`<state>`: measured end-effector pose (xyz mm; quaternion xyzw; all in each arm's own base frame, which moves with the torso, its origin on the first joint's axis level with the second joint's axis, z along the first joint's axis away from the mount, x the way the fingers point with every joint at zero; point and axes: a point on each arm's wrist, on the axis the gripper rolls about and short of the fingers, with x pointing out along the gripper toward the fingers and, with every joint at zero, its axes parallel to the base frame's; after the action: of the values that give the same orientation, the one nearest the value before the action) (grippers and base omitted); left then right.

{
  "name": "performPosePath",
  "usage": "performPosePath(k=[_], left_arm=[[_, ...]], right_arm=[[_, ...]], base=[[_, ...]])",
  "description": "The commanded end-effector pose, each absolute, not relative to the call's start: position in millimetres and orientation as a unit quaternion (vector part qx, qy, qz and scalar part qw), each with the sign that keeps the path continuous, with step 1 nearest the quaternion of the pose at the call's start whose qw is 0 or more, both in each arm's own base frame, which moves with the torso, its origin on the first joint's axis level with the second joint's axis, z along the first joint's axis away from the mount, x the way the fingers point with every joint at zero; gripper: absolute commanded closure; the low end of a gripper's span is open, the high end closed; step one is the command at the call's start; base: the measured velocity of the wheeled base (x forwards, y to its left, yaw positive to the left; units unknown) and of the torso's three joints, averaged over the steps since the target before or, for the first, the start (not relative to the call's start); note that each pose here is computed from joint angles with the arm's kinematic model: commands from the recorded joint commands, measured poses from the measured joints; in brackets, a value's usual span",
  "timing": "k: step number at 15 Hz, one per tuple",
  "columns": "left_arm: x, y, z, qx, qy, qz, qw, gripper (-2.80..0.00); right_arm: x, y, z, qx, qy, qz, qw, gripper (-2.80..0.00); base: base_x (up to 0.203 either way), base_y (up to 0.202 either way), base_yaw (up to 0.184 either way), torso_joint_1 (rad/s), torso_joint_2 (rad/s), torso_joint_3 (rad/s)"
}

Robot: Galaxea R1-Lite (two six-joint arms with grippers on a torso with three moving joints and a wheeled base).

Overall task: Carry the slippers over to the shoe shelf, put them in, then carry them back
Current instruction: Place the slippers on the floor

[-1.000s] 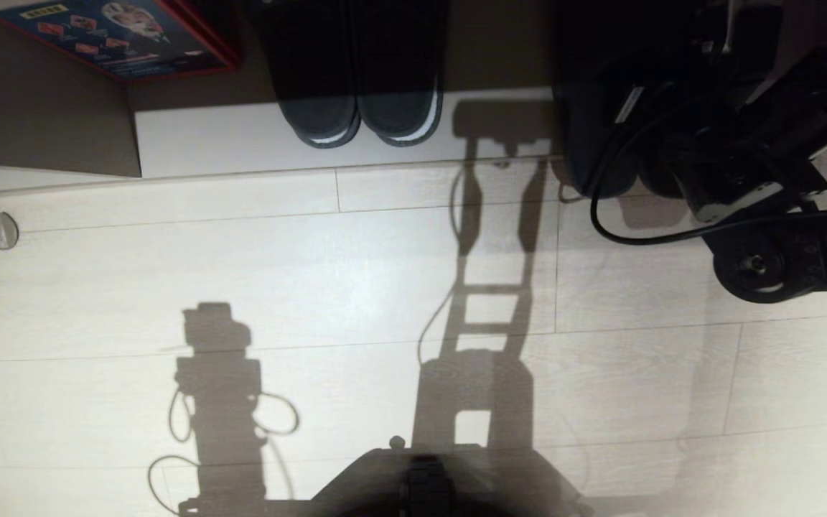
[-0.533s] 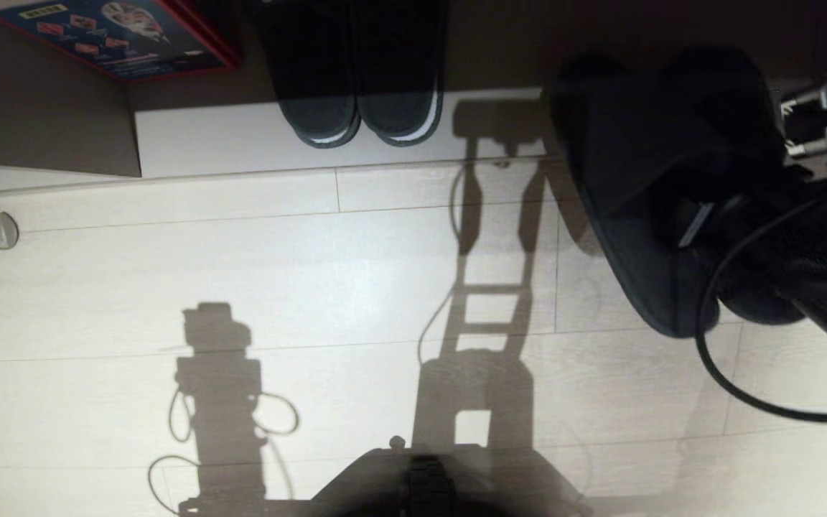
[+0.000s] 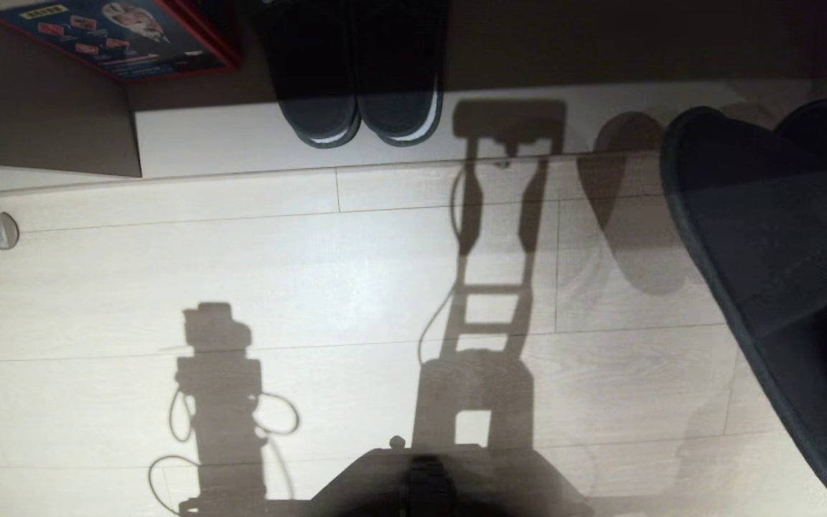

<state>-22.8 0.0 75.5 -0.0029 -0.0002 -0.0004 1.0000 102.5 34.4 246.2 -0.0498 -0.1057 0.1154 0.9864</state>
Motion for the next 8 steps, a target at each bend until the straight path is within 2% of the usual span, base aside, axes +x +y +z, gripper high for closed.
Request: performPosePath(k=[1,8], left_arm=[[-23,0,75,-0.003,-0.001,-0.001,1.0,0.0],[-23,0,75,-0.004,-0.001,0.0,1.0,0.0]], right_arm=[[56,16,248,-0.035,-0.148,0.102,0.983,0.0],[2,1,215,-0.043,-0.144,0.087,0.985,0.0]], base=[[0.0,0.0,0.0,0.0,0.0,0.0],[0.0,0.0,0.0,0.0,0.0,0.0]])
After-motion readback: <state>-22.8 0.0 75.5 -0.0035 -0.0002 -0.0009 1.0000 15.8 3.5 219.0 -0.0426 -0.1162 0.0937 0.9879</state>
